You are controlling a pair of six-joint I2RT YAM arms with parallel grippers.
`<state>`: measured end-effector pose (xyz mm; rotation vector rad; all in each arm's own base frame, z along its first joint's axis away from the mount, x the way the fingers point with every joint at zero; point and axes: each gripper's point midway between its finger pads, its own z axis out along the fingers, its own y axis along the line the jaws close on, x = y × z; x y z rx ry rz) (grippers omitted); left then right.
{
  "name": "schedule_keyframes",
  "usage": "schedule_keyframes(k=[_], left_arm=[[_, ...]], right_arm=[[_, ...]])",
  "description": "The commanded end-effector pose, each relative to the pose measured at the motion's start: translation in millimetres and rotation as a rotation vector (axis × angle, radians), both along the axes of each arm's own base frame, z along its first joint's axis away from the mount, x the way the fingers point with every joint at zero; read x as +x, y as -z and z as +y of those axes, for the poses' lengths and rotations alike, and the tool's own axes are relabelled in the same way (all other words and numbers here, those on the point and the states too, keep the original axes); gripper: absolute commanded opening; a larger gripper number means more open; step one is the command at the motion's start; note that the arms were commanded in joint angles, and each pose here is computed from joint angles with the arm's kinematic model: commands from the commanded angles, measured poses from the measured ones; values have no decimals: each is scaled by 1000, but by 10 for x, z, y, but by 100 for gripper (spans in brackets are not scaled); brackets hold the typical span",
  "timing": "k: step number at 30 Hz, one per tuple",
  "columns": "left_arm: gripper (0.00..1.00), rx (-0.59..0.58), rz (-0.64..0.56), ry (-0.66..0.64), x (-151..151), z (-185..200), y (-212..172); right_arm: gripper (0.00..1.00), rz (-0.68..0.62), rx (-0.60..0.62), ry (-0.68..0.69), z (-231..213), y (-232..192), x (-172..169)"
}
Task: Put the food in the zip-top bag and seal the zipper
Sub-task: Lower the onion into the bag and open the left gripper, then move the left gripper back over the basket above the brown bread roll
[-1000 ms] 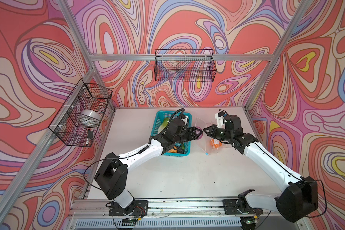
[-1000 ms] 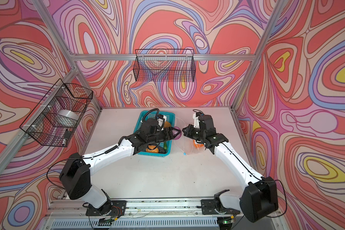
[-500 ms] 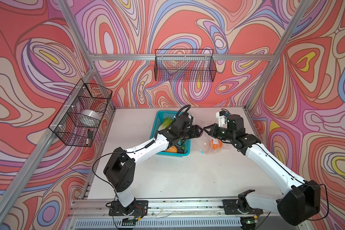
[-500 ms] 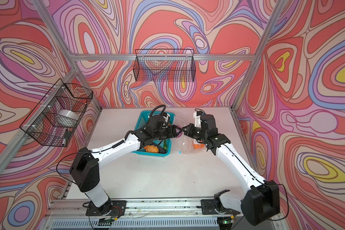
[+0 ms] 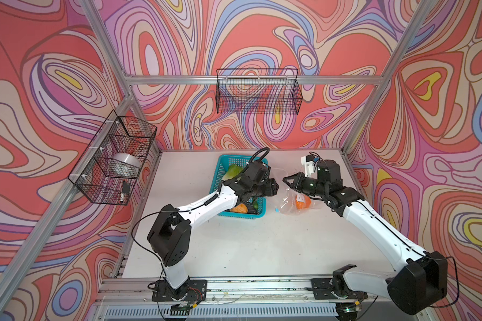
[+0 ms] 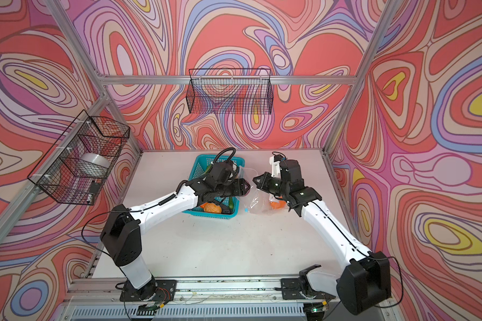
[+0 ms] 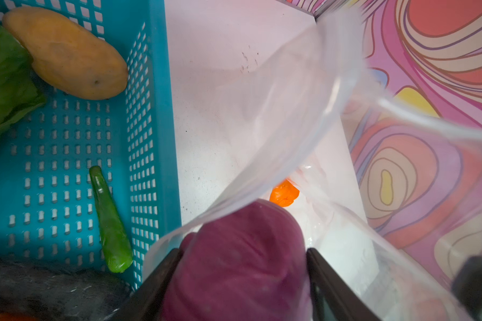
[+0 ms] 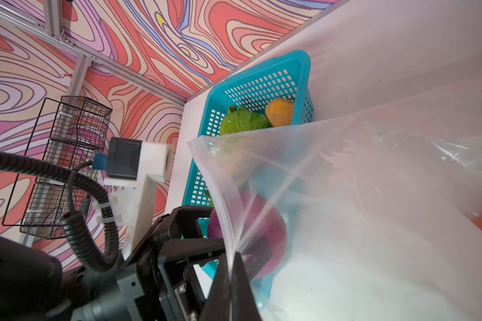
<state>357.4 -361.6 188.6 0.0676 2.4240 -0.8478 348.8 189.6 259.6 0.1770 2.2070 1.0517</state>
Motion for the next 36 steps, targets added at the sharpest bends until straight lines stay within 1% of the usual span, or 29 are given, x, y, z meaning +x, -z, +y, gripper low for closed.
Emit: schedule_keyframes(k=[1,4,7,12,15,16,19,22,26,29,31,36], left_arm=[[76,27,-1,1,7,-2,-11],[81,24,-4,-1,5,2,-33],[83,16,-7,-1,-4,5,-68],[84,-3,-20,-2,-15,9,-168],[85,-33,-37,10,-42,-1,-309],[86,-42,-47,12,-50,3,-369],[100,-54,-82,15,-92,60,-558],[100,-44,-120,16,-141,162,-721],[100,22,-180,-14,-191,398,-831],[100,129,-211,-74,-191,706,-754],[100,204,-189,-105,-216,938,-618],[100,308,-88,-162,-323,1402,-233]], right_arm=[[0,-1,7,-6,13,25,-4],[0,2,7,-5,13,35,-4],[0,0,6,-6,12,34,-4],[0,1,5,-5,11,41,-2],[0,3,0,-2,7,55,8],[0,4,-2,-1,6,62,11],[0,7,-5,3,2,76,24],[0,9,-10,6,0,93,42],[0,16,-10,6,11,123,66],[0,17,-7,3,23,122,84],[0,17,-8,5,18,123,88],[0,15,-15,8,11,127,89]])
